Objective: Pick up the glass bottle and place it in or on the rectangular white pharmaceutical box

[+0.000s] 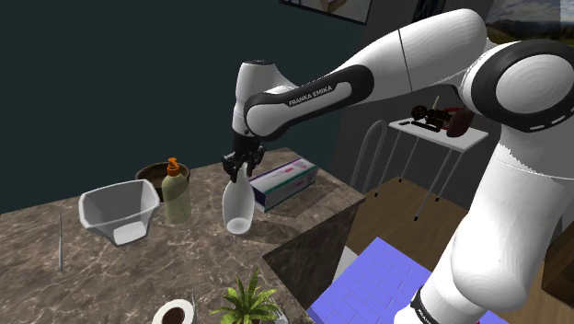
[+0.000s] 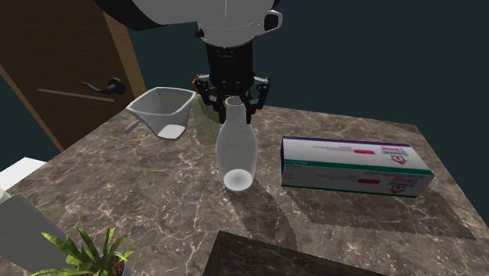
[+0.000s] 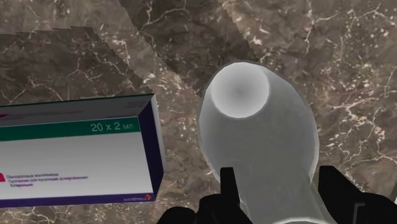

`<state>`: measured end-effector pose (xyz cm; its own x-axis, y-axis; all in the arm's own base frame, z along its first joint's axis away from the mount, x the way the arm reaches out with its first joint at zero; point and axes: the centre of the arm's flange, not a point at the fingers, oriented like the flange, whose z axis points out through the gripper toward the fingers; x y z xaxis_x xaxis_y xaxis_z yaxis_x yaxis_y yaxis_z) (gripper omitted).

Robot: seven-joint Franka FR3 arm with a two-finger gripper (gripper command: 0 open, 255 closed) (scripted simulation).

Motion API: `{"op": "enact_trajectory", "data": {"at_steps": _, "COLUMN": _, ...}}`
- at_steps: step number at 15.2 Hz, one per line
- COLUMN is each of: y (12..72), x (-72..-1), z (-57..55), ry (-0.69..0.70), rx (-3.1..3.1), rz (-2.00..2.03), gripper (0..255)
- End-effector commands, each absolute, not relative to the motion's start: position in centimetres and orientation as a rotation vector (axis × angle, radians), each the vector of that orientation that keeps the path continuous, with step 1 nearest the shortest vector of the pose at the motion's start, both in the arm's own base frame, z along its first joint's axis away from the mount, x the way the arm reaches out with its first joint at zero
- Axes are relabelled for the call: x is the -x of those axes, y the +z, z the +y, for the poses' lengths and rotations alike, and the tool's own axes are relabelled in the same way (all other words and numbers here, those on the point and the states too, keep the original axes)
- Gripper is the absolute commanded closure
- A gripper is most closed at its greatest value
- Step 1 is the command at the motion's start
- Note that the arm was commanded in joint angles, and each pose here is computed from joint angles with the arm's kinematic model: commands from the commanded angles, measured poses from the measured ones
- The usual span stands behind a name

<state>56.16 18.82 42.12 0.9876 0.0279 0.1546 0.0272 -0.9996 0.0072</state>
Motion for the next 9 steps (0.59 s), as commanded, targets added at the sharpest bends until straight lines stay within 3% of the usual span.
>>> {"op": "enact_trajectory", "data": {"at_steps": 1, "y": 42.1, "x": -56.2, "z": 18.8, "ry": 0.241, "rx": -3.127, "rz": 0.044, "gripper": 255}}
{"op": "enact_trajectory", "data": {"at_steps": 9, "y": 44.7, "x": -56.1, "z": 18.8, "ry": 0.241, "rx": -3.127, "rz": 0.044, "gripper": 255}}
